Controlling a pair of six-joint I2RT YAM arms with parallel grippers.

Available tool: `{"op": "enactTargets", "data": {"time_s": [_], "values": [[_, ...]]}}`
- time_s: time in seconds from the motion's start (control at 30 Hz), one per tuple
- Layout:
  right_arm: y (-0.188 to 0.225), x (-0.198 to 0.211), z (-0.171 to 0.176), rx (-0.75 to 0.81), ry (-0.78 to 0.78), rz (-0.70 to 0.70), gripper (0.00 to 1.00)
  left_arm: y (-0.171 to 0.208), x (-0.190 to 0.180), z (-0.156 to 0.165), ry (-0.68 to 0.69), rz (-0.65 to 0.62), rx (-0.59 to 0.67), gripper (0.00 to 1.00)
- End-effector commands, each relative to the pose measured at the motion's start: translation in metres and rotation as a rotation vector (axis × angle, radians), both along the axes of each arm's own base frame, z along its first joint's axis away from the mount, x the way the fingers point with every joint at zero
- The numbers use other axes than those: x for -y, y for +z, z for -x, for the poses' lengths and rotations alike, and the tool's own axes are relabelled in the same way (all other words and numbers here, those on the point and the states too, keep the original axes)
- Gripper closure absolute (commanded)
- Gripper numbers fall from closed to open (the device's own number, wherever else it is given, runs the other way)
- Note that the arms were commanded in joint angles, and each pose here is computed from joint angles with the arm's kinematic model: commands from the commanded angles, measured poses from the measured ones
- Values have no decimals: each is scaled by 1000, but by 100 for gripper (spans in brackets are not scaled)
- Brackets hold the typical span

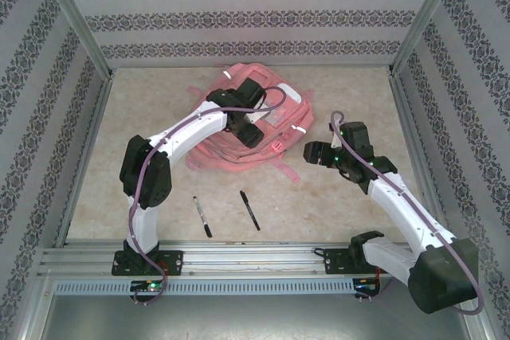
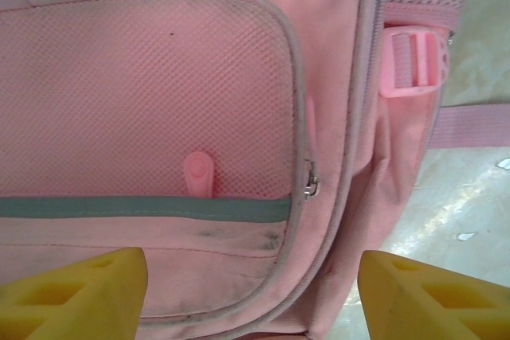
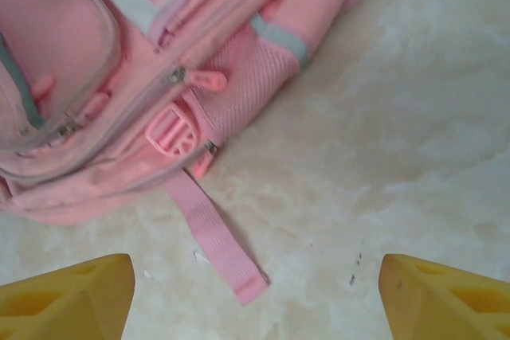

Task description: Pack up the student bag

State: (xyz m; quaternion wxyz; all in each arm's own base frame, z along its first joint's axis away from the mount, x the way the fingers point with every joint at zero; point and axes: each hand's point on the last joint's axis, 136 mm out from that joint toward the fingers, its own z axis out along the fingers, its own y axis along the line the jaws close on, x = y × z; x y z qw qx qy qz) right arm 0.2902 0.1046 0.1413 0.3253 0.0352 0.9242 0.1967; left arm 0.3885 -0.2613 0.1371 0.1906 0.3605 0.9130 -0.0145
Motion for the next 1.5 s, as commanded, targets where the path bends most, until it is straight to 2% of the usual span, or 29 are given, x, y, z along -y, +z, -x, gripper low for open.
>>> {"op": "enactTargets", "data": {"time_s": [0.0,0.1,0.43,0.57,0.6,0.63,0.7,0.77,0.87,0.93,1.0,1.07,1.17,1.27,1.33,1.47], "values": [[1,-7,4,-19,29,-28,21,-15,-11,12,-43,-88,-43,28],[6,-10,0,-9,44,-33,21,-24,-16,14,-74,-113,-44,28],[9,-25,-14,10,78,-68,27,-55,-18,-5,-113,-177,-82,29],[11,-29,-14,7,98,-69,28,-70,-26,2,-125,-234,-159,29],[11,-28,-13,11,96,-64,29,-72,-29,0,-121,-255,-153,34],[10,-28,-14,17,93,-62,29,-74,-32,-3,-115,-265,-146,44],[9,-29,-13,34,103,-64,31,-65,-35,-11,-80,-264,-117,82],[11,-35,-13,43,148,-68,31,-48,-32,-11,-74,-235,-100,100],[21,-55,-8,102,304,-25,29,-15,-17,0,-136,-131,-92,100],[31,-78,0,238,534,28,24,6,-11,9,-172,-71,-85,100],[40,-108,18,433,835,61,22,26,-4,20,-209,2,-86,100],[44,-124,26,572,1003,120,20,39,4,31,-253,70,-89,100],[50,-136,16,650,1081,102,23,50,16,44,-326,147,-110,100],[50,-146,1,687,1125,44,34,52,23,48,-334,194,-132,100],[45,-148,-14,693,1101,34,38,52,28,51,-335,229,-154,100],[20,-148,-35,692,1023,99,43,53,39,54,-332,297,-183,100]]}}
